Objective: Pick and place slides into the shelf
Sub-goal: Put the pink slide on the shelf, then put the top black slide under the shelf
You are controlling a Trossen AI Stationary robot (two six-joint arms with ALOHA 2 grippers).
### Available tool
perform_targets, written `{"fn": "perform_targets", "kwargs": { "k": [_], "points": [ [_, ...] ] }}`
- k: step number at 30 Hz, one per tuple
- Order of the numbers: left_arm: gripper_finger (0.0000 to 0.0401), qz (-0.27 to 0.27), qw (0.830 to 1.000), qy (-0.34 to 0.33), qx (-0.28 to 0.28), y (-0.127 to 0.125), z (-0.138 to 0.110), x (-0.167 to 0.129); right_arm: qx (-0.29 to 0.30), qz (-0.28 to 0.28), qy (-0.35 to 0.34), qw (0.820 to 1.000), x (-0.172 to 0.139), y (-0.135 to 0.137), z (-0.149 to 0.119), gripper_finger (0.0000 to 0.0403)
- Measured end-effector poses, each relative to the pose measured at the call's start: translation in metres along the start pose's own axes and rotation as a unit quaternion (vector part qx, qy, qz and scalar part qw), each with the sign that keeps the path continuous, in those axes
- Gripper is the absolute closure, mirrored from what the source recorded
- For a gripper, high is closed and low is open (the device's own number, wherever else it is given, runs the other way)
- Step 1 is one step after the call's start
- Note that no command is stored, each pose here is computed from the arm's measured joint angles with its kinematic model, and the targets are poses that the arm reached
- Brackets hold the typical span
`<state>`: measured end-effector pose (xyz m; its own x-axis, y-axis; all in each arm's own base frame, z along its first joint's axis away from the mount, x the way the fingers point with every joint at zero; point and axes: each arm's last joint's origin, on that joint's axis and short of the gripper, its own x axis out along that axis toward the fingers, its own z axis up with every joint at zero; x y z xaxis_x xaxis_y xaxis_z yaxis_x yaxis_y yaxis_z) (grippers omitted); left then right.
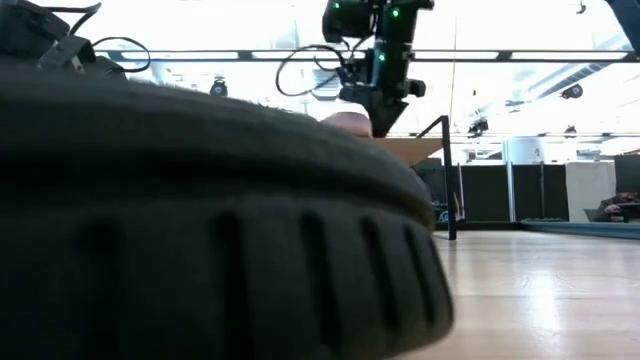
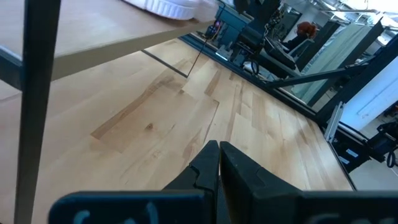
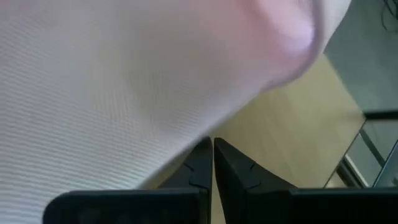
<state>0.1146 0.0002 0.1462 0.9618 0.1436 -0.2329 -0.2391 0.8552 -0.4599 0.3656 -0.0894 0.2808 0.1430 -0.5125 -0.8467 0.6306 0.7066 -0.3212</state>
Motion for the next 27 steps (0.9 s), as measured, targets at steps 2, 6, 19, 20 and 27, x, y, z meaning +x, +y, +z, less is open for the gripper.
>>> {"fn": "perform_targets", "kwargs": {
  "k": [2, 6, 19, 20, 27],
  "points": [
    [0.0401, 0.000, 1.000, 0.000, 0.000, 0.000, 0.000, 0.000, 0.004, 0.006, -0.016, 1.000, -0.005, -0.002, 0.006, 0.0394],
    [0.0401, 0.000, 1.000, 0.000, 0.000, 0.000, 0.000, 0.000, 0.004, 0.007, -0.030, 1.000, -0.011, -0.006, 0.013, 0.0394],
    [0.0401, 0.000, 1.000, 0.000, 0.000, 0.000, 0.000, 0.000, 0.000, 0.075, 0.046, 0.996, -0.028, -0.009, 0.000, 0.0394],
    [0.0401, 0.000, 1.000, 0.000, 0.000, 0.000, 0.000, 0.000, -0.003, 0.106, 0.056, 0.993, -0.031, -0.005, -0.002, 0.0394],
    [0.0401, 0.000, 1.000, 0.000, 0.000, 0.000, 0.000, 0.000, -0.045, 0.210, 0.075, 0.974, -0.057, 0.026, -0.019, 0.0394]
  ]
}}
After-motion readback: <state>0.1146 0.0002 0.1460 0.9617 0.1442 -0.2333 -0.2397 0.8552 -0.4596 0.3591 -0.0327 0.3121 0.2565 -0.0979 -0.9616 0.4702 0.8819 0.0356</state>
